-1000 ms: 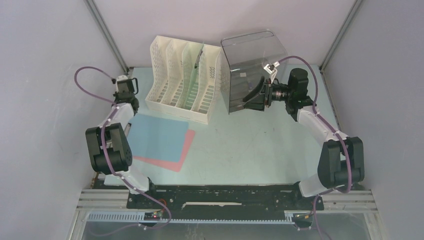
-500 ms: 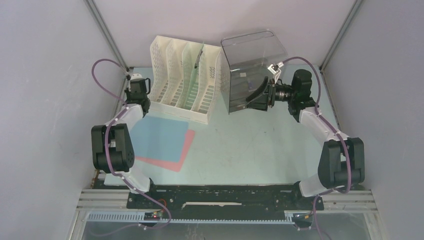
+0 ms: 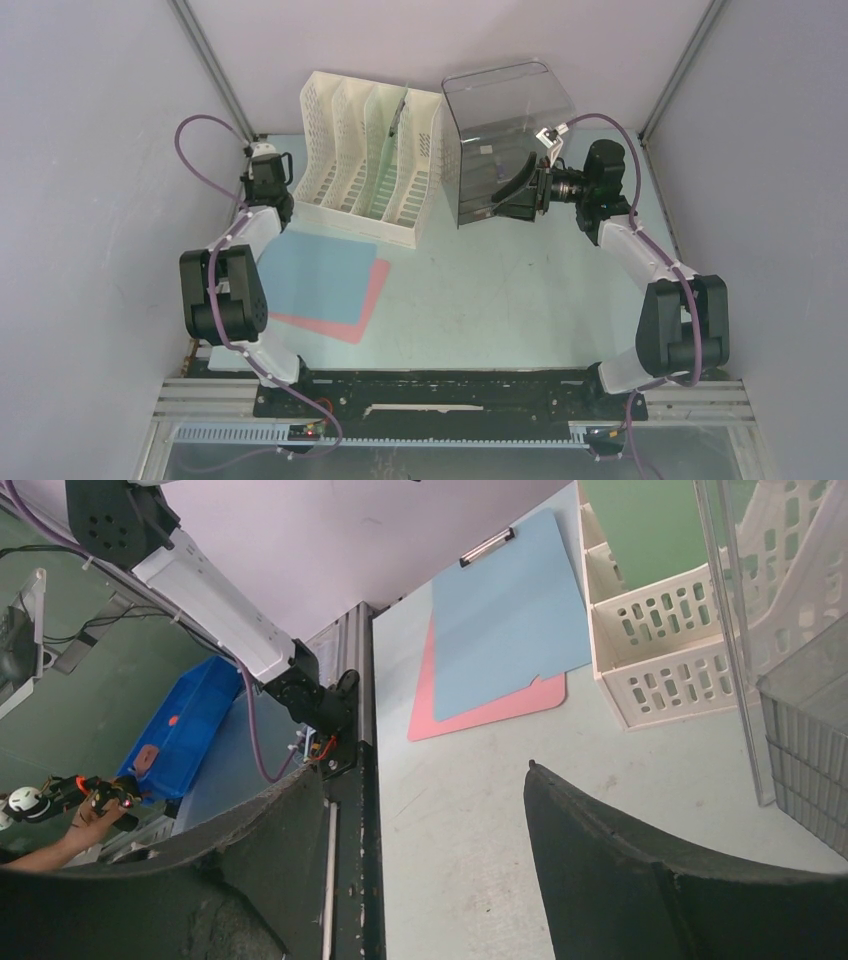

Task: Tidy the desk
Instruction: Pick up the folder from the center of the board.

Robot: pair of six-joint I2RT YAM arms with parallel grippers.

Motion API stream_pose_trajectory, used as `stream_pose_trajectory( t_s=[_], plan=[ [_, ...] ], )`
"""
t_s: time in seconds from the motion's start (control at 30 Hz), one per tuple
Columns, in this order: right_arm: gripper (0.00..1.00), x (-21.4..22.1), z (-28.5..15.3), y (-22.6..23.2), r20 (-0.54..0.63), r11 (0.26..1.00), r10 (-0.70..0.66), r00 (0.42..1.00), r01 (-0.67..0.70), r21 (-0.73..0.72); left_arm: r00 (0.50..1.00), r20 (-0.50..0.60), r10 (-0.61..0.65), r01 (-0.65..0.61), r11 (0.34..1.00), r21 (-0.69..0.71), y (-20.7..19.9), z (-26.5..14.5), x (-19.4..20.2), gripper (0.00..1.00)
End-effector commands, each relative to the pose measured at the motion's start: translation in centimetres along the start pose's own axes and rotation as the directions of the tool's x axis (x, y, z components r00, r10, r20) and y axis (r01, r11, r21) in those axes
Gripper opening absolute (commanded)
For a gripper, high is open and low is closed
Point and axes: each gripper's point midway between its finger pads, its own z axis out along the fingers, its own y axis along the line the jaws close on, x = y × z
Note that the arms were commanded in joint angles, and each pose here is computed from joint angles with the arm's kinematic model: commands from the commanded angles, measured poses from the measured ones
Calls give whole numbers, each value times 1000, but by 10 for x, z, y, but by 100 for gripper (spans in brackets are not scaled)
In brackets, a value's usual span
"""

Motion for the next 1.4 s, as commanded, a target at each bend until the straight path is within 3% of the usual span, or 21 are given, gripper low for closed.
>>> stream_pose_trajectory(
  t_s=[0.0, 0.4, 0.6, 0.97, 1.37],
  plan=[
    [81, -8, -2, 8, 11, 999, -48, 999, 48, -8, 998, 57, 38, -36, 999, -33, -2, -5, -13, 19],
    [81, -6, -1, 8, 5, 999, -46, 999, 47, -18, 991, 49, 129, -125, 990, -64, -13, -9, -4, 22],
    [82, -6, -2, 9, 5, 999, -52, 999, 52, -15, 980, 49, 195, -189, 977, -97, -5, -8, -4, 17],
    [81, -8, -5, 9, 12, 998, -59, 998, 59, -5, 996, 59, 64, -58, 992, -108, 26, 14, -13, 13],
    [82, -11, -8, 7, 23, 998, -65, 998, 64, 16, 1000, 23, -5, 5, 1000, 6, 15, 48, -47, 4]
  ],
)
